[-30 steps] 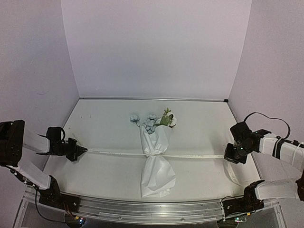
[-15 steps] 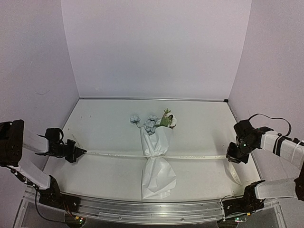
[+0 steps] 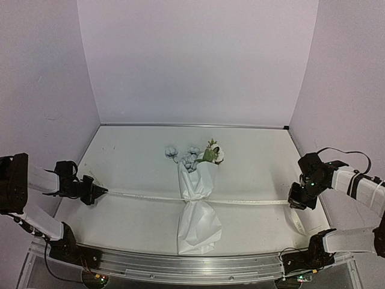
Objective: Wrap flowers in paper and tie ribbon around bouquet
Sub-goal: Tie the ribbon around the folded bouquet.
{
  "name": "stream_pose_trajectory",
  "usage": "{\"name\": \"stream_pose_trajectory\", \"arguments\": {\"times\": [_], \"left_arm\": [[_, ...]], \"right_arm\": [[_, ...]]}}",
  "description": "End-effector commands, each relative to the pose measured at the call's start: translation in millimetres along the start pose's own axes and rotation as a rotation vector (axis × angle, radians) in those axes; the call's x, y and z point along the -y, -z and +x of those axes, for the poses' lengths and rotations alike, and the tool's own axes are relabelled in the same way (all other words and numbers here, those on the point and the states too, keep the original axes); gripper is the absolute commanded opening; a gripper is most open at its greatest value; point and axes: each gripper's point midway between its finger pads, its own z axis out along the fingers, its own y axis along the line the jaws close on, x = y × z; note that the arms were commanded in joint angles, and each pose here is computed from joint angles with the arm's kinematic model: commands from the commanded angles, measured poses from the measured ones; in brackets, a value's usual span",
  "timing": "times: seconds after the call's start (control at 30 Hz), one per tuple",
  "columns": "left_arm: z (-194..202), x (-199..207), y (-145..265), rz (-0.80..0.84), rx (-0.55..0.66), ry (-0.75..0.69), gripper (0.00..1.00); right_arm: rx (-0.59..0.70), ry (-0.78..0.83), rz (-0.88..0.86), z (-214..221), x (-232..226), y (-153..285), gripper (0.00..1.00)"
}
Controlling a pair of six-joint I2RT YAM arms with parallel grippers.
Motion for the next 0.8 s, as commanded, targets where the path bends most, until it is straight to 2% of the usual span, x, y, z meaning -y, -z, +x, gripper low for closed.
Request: {"name": "stream_pose_trajectory", "arguments": {"times": [0.0, 0.1, 0.3, 0.5, 0.6, 0.77], "left_arm": [[-51.1, 35.5, 26.2, 0.038, 0.271, -0.123, 0.00], [-35.2, 48.6, 26.5, 0.050, 0.248, -0.187, 0.00], [-2.3, 78.6, 27.6, 0.093, 0.177, -0.295, 0.00], [28.3, 118.0, 37.7, 0.178, 0.098, -0.400, 0.00], [39.6, 135.9, 46.0, 0.209, 0.080, -0.446, 0.00], [58.9, 160.9, 59.0, 0.264, 0.042, -0.512, 0.00]], "right_arm": [[0.029, 0.002, 0.254, -3.5, 45.3, 4.6, 0.00], [0.014, 0.047, 0.241, -1.0, 35.8, 3.4, 0.02], [0.022, 0.135, 0.206, -4.1, 13.5, 11.2, 0.40], [0.091, 0.292, 0.124, -8.8, -27.7, 36.1, 0.62], [0.130, 0.389, 0.022, -10.5, -63.6, 49.1, 0.67], [0.204, 0.652, -0.253, 1.5, -166.3, 74.3, 0.70]]}}
